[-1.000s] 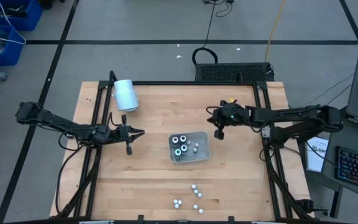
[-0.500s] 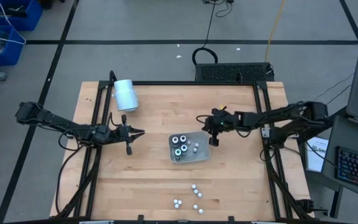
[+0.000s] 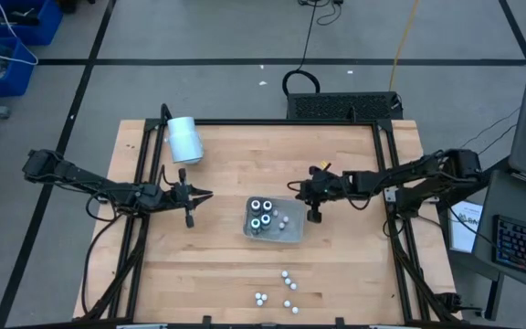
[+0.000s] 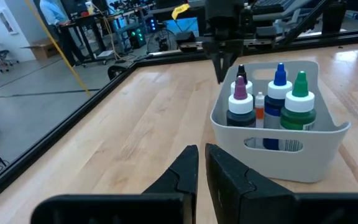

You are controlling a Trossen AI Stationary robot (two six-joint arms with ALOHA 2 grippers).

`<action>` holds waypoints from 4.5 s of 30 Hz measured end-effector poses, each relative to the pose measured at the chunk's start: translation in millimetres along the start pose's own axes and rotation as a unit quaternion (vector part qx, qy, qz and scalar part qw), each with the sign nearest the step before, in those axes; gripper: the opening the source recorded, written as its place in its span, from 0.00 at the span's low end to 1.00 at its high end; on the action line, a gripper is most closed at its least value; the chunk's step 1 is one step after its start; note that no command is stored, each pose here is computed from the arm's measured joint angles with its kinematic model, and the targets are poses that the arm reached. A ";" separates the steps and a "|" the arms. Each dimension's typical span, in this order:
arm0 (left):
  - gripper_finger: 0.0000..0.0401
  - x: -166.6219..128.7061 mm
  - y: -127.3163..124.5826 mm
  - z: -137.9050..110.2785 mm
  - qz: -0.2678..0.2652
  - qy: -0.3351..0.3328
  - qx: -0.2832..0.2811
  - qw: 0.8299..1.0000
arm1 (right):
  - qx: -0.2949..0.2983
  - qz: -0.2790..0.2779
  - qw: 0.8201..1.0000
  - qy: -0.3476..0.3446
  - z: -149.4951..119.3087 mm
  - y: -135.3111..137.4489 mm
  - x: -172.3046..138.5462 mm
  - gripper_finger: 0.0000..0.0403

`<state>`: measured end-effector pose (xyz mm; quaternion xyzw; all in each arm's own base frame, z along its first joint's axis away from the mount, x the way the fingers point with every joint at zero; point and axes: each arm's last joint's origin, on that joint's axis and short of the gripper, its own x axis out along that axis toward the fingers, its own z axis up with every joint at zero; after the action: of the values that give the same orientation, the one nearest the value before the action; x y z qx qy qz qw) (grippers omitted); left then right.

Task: Pick & Place food coloring
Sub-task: Adjust the bin on the table, then put the small purple food coloring bottle into the bin

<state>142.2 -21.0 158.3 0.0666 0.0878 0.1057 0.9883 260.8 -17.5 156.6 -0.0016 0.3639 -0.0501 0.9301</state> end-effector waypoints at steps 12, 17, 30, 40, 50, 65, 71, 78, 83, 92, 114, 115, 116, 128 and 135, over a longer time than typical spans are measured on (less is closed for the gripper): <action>0.09 -0.1 -2.3 -3.5 -0.036 0.016 -0.009 0.999 | -0.001 -0.007 0.999 -0.053 13.8 0.8 -21.5 0.00; 0.09 -0.1 -1.6 -3.6 -0.024 0.016 -0.005 1.000 | -0.007 -0.011 0.995 -0.094 22.0 21.4 -47.1 0.00; 0.09 0.0 -1.2 -2.5 -0.017 0.011 -0.008 1.000 | -0.053 0.076 0.987 -0.134 3.9 125.0 -48.5 0.00; 0.09 0.0 -0.9 -1.9 -0.013 0.008 0.001 1.000 | -0.055 0.097 0.986 -0.126 -12.7 151.0 -26.5 0.00; 0.09 0.0 -0.8 -2.0 -0.013 0.009 0.004 1.000 | -0.054 0.085 0.991 -0.092 -16.9 141.7 -15.5 0.00; 0.09 0.0 -0.9 -2.3 -0.013 0.010 0.004 1.000 | -0.054 0.076 0.992 -0.085 -15.1 136.1 -17.3 0.00; 0.09 0.0 -0.9 -2.3 -0.013 0.010 0.005 1.000 | -0.113 0.086 0.979 -0.143 4.3 128.4 -57.4 0.00; 0.09 0.0 -0.9 -2.2 -0.013 0.010 0.005 1.000 | -0.111 0.126 0.961 -0.219 12.6 87.8 -107.7 0.00; 0.09 0.0 -0.9 -2.4 -0.013 0.011 0.005 1.000 | -0.088 0.157 0.950 -0.255 -5.5 59.3 -123.3 0.00; 0.09 0.0 -0.9 -2.6 -0.013 0.012 -0.009 1.000 | -0.047 0.171 0.934 -0.309 -44.1 36.0 -121.9 0.00; 0.09 28.4 -37.8 51.8 -0.065 0.084 -0.005 0.994 | -0.070 0.168 0.928 -0.325 -79.9 32.8 -106.3 0.00; 0.09 35.2 -45.6 61.3 -0.071 0.096 0.005 0.993 | -0.070 0.167 0.928 -0.325 -79.9 32.8 -106.3 0.00; 0.09 43.1 -54.9 72.1 -0.078 0.109 0.016 0.991 | -0.071 0.167 0.928 -0.324 -80.0 32.8 -106.3 0.00; 0.09 146.0 -170.2 165.9 -0.162 0.188 0.149 0.957 | -0.072 0.167 0.925 -0.332 -78.7 32.9 -107.3 0.00; 0.09 197.6 -212.7 161.9 -0.181 0.268 0.203 0.924 | -0.071 0.168 0.930 -0.319 -80.9 32.9 -105.6 0.00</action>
<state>404.6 -201.7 252.8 0.2179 0.3793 -0.0817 0.8955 131.9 27.9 167.4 -0.0220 0.0457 0.1360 0.9894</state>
